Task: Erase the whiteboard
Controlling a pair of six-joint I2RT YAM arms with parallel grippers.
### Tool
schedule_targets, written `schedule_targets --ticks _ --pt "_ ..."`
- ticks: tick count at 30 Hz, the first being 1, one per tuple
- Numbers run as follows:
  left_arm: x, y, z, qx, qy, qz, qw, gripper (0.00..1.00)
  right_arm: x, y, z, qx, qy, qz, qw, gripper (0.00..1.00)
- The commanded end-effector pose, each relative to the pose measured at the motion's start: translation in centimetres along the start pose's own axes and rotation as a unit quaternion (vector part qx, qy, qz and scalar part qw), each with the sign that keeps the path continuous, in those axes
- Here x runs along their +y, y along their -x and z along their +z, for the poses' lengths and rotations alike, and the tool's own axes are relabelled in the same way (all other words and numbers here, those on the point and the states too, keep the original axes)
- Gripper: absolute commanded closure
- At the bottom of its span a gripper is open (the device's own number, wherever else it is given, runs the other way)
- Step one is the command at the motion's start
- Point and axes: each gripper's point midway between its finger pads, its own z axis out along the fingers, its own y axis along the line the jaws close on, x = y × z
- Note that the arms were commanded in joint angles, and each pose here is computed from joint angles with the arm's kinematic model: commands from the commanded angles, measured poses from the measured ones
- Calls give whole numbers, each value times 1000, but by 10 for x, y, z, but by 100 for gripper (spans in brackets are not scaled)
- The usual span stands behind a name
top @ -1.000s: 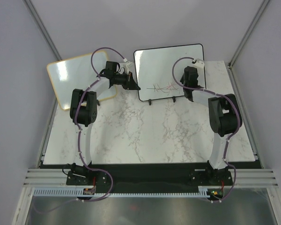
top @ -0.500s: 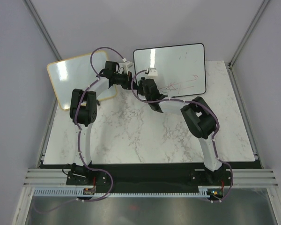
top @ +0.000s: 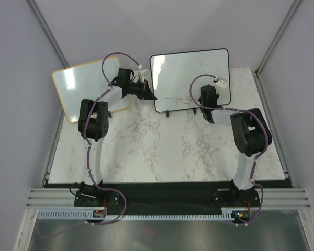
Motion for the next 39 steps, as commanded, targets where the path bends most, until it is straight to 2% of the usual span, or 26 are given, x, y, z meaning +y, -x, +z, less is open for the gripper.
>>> schedule_targets --ticks 1,5,13,19,25,27,28,29,31,32,36,39 --pt "4 28 -4 -23 25 104 994 98 -23 -10 0 14 -41 -23 999 100" --pt "5 28 -3 -23 25 104 994 98 14 -20 2 32 15 -35 999 100" --pt "6 29 -4 -24 29 105 994 98 145 -67 -44 37 166 -102 980 100" --pt "5 29 -4 -23 27 104 994 98 189 -107 -51 92 232 -112 962 100" --pt "6 29 -4 -24 26 104 994 98 168 -104 -46 80 190 -135 969 100" --pt "6 29 -4 -23 26 103 994 98 145 -89 -36 62 137 -136 979 100" --pt "5 29 -4 -23 25 104 994 98 125 -92 -32 73 104 -128 984 100" --pt "5 29 -4 -23 25 104 994 98 105 -75 -24 63 73 -108 989 100" --pt "4 30 -4 -23 26 104 994 98 71 -78 -21 71 40 -75 994 100" --pt "5 30 -5 -24 27 104 994 98 57 -62 -18 62 27 -57 996 100" --pt "4 32 -6 -25 26 105 994 98 9 -53 -19 54 -35 -44 997 100" --pt "4 31 -5 -24 26 105 994 98 -2 -44 -17 49 -44 -34 997 100"
